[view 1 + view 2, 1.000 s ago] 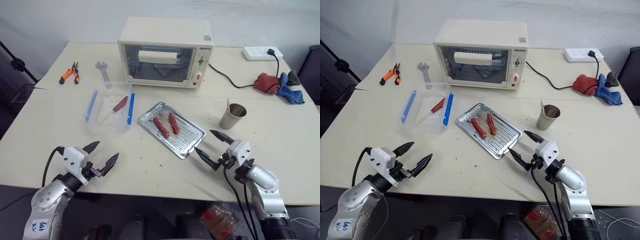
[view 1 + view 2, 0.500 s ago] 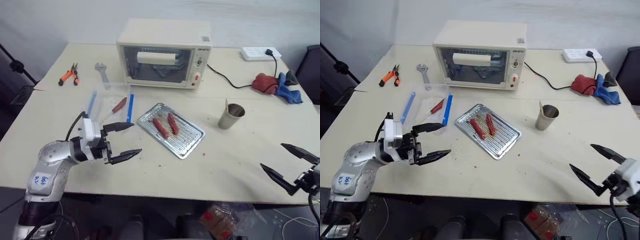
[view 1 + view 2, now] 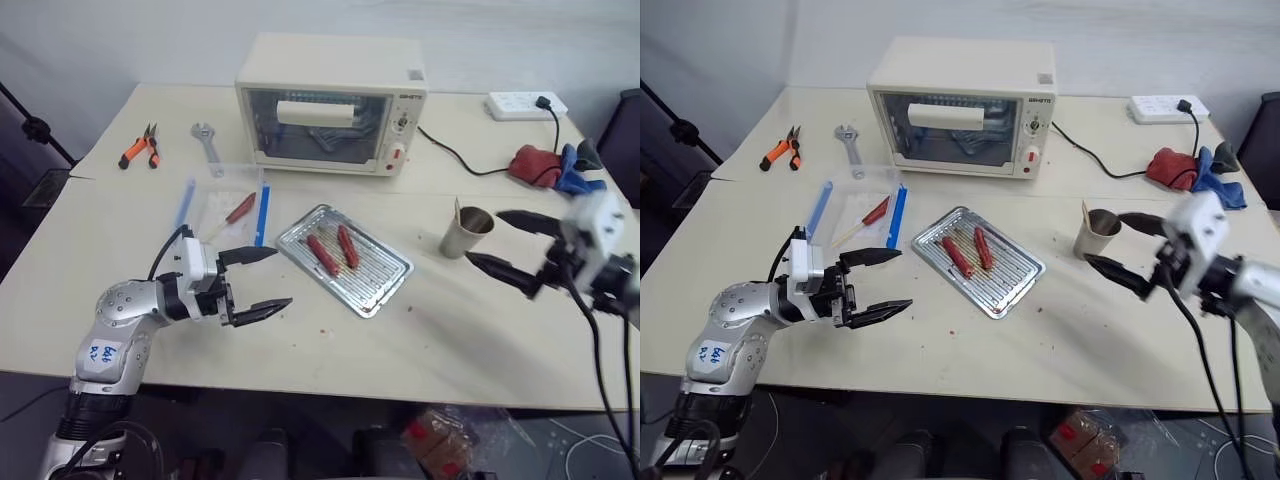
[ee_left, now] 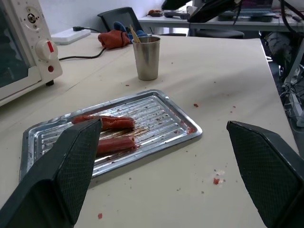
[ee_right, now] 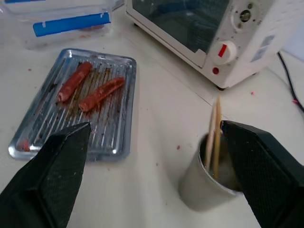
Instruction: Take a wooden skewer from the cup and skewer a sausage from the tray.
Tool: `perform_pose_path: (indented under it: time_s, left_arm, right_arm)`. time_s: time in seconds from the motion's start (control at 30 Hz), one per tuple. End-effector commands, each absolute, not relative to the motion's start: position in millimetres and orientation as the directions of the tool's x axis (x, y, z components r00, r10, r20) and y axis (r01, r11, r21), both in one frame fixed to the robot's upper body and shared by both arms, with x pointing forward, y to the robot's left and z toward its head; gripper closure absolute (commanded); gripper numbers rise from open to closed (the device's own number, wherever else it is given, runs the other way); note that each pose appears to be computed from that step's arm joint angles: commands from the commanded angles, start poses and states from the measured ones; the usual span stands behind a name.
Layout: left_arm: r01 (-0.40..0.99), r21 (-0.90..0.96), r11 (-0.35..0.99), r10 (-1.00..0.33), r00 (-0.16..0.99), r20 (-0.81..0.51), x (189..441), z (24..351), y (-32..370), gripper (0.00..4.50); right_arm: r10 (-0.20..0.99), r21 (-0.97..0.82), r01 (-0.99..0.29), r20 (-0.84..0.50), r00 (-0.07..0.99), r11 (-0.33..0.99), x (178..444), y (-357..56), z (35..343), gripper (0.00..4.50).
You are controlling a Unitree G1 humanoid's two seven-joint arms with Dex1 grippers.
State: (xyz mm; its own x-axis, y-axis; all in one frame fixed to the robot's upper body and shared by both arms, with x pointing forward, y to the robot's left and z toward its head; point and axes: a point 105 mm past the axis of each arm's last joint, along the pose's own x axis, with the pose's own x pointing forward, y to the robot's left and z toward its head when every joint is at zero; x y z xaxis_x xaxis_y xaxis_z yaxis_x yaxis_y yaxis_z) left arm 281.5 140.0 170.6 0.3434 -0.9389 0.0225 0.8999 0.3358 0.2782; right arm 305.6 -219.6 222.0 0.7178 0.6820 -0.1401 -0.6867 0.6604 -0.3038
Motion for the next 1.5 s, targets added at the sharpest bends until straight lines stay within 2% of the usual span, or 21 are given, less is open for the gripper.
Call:
perform_pose_path:
  time_s: [0.03,0.17,0.27,0.77,1.03,1.5]
  left_arm:
    - [0.888,0.308,0.341,-0.937,0.348,0.035,278,175,138,0.04]
    - [0.885,0.304,0.353,-0.932,0.359,0.039,276,174,137,0.04]
    - [0.879,0.302,0.369,-0.926,0.374,0.044,273,173,140,0.04]
    - [0.873,0.298,0.385,-0.919,0.391,0.042,272,173,139,0.04]
    - [0.871,0.300,0.388,-0.918,0.395,0.041,272,173,140,0.04]
    - [0.874,0.301,0.381,-0.921,0.386,0.044,274,173,138,0.04]
  right_arm:
    - [0.650,-0.314,-0.678,-0.203,0.732,0.665,320,-213,227,0.00]
    - [0.641,-0.329,-0.687,-0.252,0.725,0.648,335,-204,225,0.00]
    - [0.626,-0.344,-0.666,-0.236,0.743,0.661,344,-205,230,0.00]
    - [0.623,-0.321,-0.674,-0.260,0.738,0.665,345,-208,227,0.00]
    - [0.631,-0.322,-0.664,-0.215,0.746,0.675,341,-213,237,0.00]
    - [0.620,-0.296,-0.672,-0.259,0.741,0.679,345,-214,214,0.00]
